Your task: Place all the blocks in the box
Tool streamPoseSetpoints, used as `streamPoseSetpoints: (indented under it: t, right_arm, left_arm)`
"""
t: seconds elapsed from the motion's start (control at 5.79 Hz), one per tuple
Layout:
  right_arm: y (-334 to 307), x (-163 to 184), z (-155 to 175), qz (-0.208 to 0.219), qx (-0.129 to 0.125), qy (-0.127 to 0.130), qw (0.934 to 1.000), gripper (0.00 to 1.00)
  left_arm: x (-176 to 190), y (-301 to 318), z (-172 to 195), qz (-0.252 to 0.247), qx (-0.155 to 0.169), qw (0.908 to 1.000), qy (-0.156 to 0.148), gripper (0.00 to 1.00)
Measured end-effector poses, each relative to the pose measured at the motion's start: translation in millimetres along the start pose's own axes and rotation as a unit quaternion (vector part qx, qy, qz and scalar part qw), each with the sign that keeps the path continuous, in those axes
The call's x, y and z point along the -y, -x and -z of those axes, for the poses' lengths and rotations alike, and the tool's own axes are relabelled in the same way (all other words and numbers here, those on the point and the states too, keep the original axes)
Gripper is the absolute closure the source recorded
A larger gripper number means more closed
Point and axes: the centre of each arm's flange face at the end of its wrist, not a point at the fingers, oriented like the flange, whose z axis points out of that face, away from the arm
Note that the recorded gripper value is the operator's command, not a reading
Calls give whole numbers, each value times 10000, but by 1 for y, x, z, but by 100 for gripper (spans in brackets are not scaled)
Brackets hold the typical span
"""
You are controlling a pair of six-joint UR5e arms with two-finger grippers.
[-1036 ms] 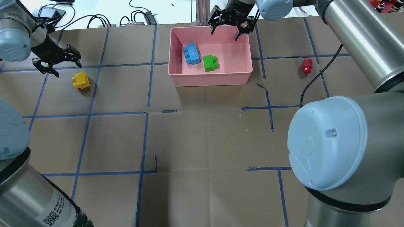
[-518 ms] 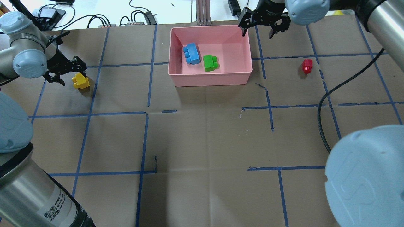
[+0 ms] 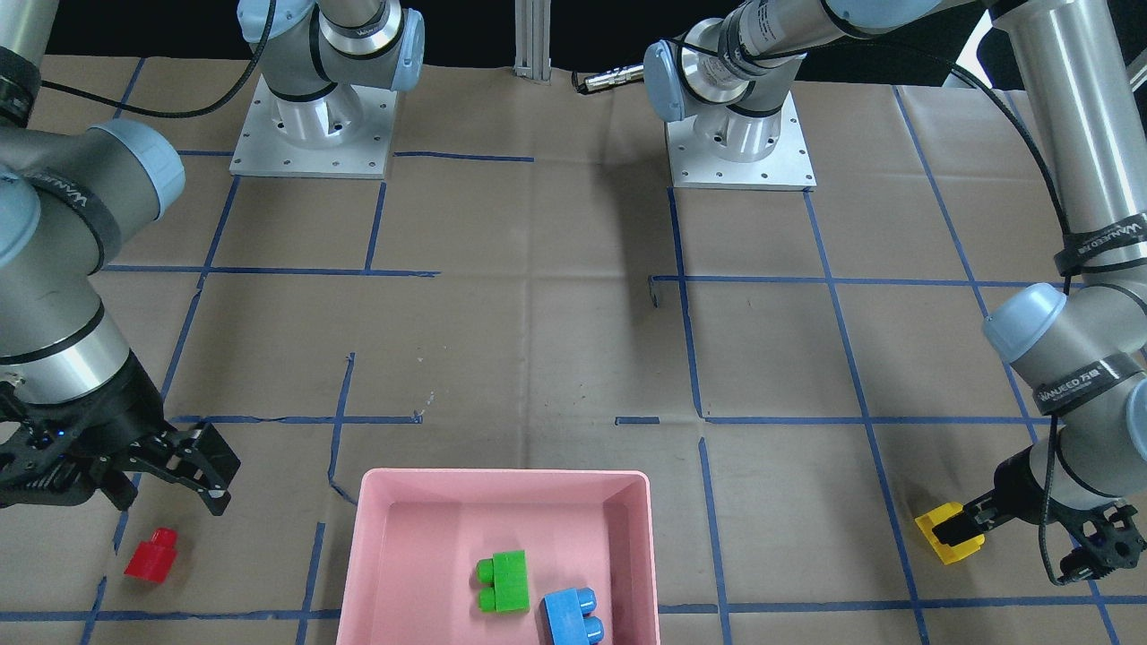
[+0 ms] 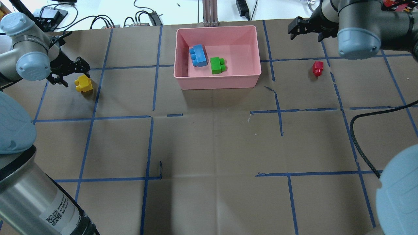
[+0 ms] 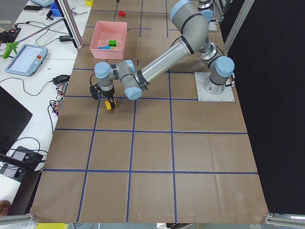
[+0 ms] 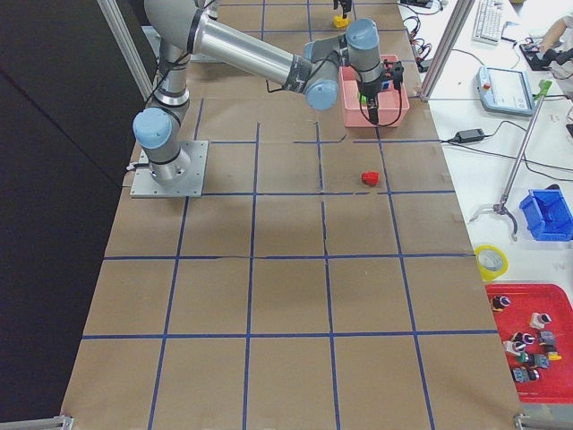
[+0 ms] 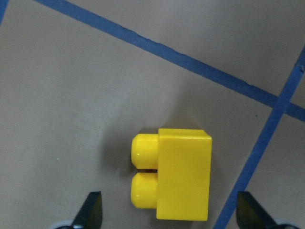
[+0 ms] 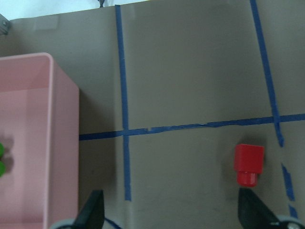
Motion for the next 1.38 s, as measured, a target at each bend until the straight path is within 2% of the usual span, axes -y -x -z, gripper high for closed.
streamPoseSetpoints:
  t: [0.17, 0.35, 0.52, 0.69, 0.86, 1.21, 1.38]
  right_arm:
    - [-22, -5, -19, 193, -394, 172, 9989, 0]
    - [-43, -10, -45, 279, -831, 470, 9950, 0]
    - [-63, -15, -70, 418, -996, 730, 9915, 1]
    - [-74, -20, -93, 567, -985, 917, 9893, 1]
    - [-78, -24, -111, 590, -948, 1002, 9887, 2]
    - [-81, -21, -125, 336, -973, 868, 9909, 2]
    - [-79, -19, -133, 214, -868, 819, 9926, 2]
  left_arm:
    - [0, 0, -8, -5, -2, 10000, -32, 1]
    - [0, 1, -15, -16, -5, 10000, -30, 1]
    - [0, 2, -25, -34, -4, 10000, -35, 3]
    - [1, 2, -29, -46, -2, 10000, -83, 10]
    - [2, 2, -29, -51, -6, 9999, -118, 20]
    - [2, 2, -27, -56, -23, 9999, -139, 39]
    - [2, 2, -26, -66, -28, 9999, -142, 47]
